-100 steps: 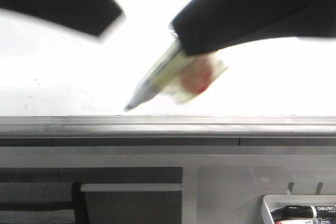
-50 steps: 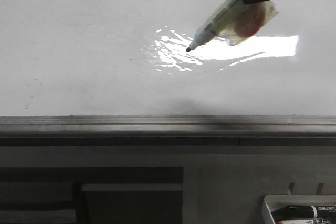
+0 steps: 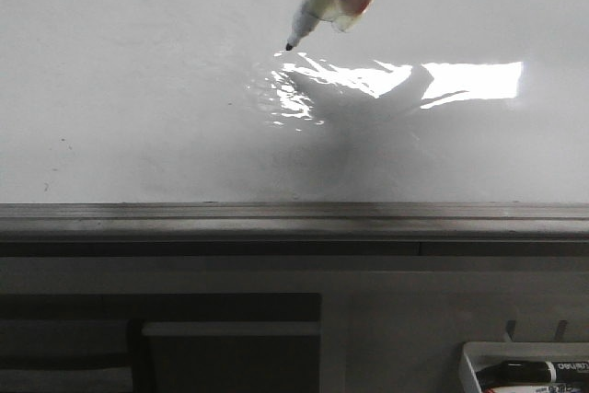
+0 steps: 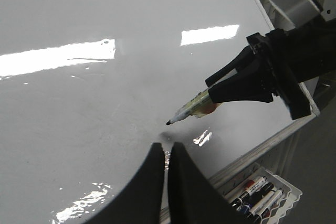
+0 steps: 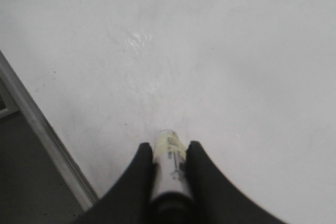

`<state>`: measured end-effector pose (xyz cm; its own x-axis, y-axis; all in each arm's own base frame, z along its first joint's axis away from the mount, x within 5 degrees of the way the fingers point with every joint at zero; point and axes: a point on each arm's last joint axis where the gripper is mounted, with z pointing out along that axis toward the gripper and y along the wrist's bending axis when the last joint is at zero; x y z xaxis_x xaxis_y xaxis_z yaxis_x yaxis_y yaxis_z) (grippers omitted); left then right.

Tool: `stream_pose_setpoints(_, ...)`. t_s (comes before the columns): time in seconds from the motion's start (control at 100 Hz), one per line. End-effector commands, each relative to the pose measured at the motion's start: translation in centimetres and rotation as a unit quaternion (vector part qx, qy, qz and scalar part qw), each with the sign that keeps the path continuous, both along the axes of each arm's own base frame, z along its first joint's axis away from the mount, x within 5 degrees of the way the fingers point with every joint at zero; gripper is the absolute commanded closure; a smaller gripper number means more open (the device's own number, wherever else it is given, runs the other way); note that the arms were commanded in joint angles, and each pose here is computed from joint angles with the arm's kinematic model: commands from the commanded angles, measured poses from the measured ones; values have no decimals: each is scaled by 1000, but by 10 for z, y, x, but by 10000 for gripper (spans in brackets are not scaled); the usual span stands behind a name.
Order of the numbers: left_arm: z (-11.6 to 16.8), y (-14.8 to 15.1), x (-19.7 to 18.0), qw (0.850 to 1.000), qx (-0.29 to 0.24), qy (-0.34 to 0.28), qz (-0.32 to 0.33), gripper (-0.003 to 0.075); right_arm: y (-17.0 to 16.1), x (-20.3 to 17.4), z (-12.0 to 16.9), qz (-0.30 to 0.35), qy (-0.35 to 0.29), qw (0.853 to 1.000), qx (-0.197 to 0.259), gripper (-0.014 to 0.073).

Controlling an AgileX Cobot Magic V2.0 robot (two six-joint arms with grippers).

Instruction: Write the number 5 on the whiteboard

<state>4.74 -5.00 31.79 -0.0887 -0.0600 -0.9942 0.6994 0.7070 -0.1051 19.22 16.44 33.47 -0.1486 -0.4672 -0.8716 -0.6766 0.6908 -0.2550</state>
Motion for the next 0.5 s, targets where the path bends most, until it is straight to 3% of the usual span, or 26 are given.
stream_pose_setpoints(0.0, 16, 2, 1, 999, -47, -20, 10, 741, 0, 2, 23, 8, -54, 998, 31, 636)
stream_pose_setpoints(0.49, 16, 2, 1, 999, -50, -17, 10, 741, 1, 13, 13, -3, -43, 999, -5, 636)
